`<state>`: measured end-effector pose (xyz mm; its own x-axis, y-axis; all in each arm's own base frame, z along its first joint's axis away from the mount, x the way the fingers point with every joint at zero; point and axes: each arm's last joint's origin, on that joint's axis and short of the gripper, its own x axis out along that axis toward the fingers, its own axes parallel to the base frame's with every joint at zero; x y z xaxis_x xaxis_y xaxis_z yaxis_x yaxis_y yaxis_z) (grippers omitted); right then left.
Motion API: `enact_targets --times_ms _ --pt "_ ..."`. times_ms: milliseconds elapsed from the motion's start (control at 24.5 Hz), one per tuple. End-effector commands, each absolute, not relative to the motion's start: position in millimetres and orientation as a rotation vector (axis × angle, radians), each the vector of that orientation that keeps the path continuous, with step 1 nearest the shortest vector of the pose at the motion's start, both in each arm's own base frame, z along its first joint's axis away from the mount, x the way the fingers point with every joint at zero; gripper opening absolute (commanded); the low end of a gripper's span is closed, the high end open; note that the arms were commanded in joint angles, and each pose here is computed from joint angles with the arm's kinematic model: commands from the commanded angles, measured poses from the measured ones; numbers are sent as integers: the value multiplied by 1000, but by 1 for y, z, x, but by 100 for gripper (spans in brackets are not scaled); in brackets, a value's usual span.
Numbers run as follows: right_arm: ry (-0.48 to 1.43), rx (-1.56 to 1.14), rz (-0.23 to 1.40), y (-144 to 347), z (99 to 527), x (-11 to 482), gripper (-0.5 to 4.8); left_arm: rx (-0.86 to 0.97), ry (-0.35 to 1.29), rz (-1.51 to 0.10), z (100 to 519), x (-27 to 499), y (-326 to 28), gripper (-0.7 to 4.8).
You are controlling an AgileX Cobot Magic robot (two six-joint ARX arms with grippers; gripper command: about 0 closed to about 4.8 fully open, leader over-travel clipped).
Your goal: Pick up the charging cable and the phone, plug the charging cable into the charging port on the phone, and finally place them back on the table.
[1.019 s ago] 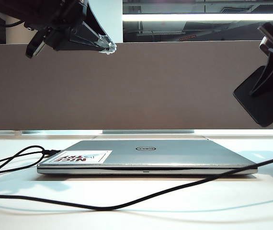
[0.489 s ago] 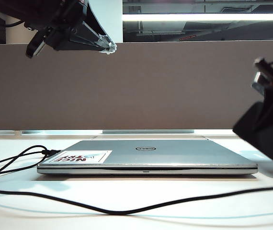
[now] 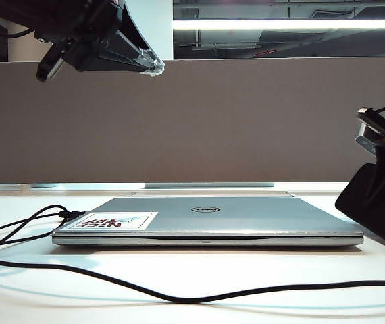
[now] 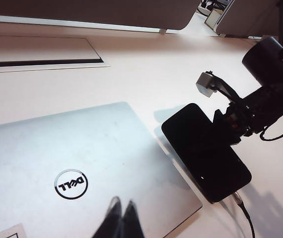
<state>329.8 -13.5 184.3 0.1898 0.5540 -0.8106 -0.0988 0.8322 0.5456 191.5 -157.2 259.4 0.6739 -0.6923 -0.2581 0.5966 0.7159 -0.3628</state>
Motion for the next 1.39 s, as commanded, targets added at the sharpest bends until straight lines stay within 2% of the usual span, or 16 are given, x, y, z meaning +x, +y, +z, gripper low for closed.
enact_targets --times_ms 41,163,204,244,285,367,448,774,815,856,896,937,1141,1385 --pt "1278 397 504 -10 188 332 -5 -258 381 -741 262 191 -157 -6" --pt "1279 380 484 -11 188 332 -3 -258 381 -741 262 191 -157 -6" --pt "1284 367 465 -11 188 332 36 -258 381 -741 262 191 -157 -6" --pt "1291 347 438 -12 187 333 98 -258 381 -741 262 191 -157 -6" --pt "1295 336 425 -12 187 333 132 -258 382 -742 262 191 -157 -6" --pt "1302 311 394 -13 186 333 193 -258 382 -742 262 191 -157 -6" --pt "1309 281 358 -14 186 333 215 -258 381 -741 262 191 -157 -6" --pt "1305 162 231 -19 225 345 211 -257 382 -741 262 191 -157 -6" --pt "1307 160 230 -18 234 345 192 -257 381 -741 262 191 -157 -6" --pt "1304 160 231 -18 240 344 135 -254 380 -742 262 191 -157 -6" --pt "1295 157 230 -18 250 342 37 -238 374 -744 264 192 -157 -6" --pt "1266 152 232 -17 259 338 -8 -203 371 -747 266 192 -158 -6" --pt "1066 118 227 -15 312 308 -9 -138 438 -696 280 200 -149 -6" --pt "709 46 217 -11 377 262 -9 -97 374 -698 297 189 -136 -6"
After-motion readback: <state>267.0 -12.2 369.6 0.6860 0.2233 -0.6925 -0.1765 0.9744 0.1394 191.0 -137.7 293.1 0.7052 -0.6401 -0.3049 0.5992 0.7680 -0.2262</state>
